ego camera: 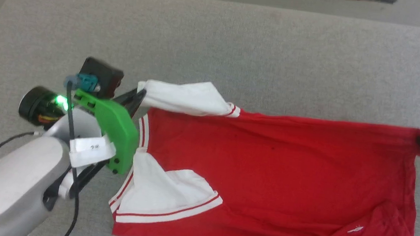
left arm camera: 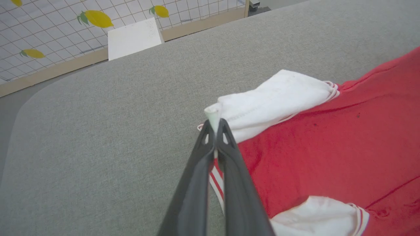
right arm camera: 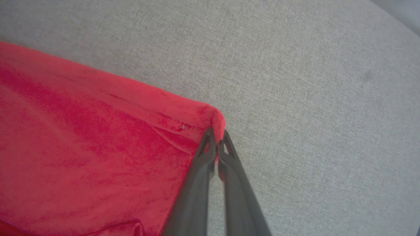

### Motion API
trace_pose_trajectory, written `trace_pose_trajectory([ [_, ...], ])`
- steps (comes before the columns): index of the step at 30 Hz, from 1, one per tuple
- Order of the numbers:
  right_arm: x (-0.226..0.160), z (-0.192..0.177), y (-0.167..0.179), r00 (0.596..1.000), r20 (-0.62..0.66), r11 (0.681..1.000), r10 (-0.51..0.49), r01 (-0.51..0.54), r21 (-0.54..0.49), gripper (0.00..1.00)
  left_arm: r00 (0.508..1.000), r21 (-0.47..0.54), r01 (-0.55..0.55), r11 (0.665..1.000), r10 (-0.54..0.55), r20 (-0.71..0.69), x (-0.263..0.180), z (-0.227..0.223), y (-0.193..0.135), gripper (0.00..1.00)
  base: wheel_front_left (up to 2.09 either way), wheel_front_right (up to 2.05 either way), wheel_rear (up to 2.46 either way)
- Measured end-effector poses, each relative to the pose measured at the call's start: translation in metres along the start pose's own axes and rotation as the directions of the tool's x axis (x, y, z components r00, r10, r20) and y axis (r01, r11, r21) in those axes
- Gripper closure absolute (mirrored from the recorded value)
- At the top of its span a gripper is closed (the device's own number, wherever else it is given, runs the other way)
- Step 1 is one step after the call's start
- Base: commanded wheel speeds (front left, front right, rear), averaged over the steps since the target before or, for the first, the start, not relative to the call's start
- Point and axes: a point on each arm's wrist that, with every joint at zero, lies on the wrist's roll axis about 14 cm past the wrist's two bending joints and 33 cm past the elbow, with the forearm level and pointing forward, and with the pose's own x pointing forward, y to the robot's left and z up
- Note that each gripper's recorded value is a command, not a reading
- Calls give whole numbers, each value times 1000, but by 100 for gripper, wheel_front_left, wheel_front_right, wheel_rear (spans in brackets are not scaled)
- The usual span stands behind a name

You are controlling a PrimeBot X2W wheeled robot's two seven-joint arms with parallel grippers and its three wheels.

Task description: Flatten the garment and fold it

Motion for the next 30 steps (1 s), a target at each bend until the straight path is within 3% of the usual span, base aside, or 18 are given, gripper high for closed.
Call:
trace_pose_trajectory([
  [10,-37,-49,22,1000,-16,998,25,-24,57,100,992,-87,-34,996,23,-127,-51,-49,-13,100,0,0,0],
  [18,-46,-106,30,985,-174,1000,18,-14,25,100,944,-135,-39,990,-8,-330,-68,-114,-28,100,0,0,0],
  [28,-42,-122,44,972,-233,999,25,-34,-35,100,868,-157,-35,987,-48,-494,-73,-161,-38,100,0,0,0],
  [29,-42,-123,45,971,-238,998,26,-37,-41,84,861,-148,-31,988,-49,-505,-74,-164,-39,100,0,0,0],
  [30,-42,-124,46,971,-240,998,26,-39,-46,6,859,-137,-27,990,-47,-510,-73,-167,-39,20,0,0,0],
])
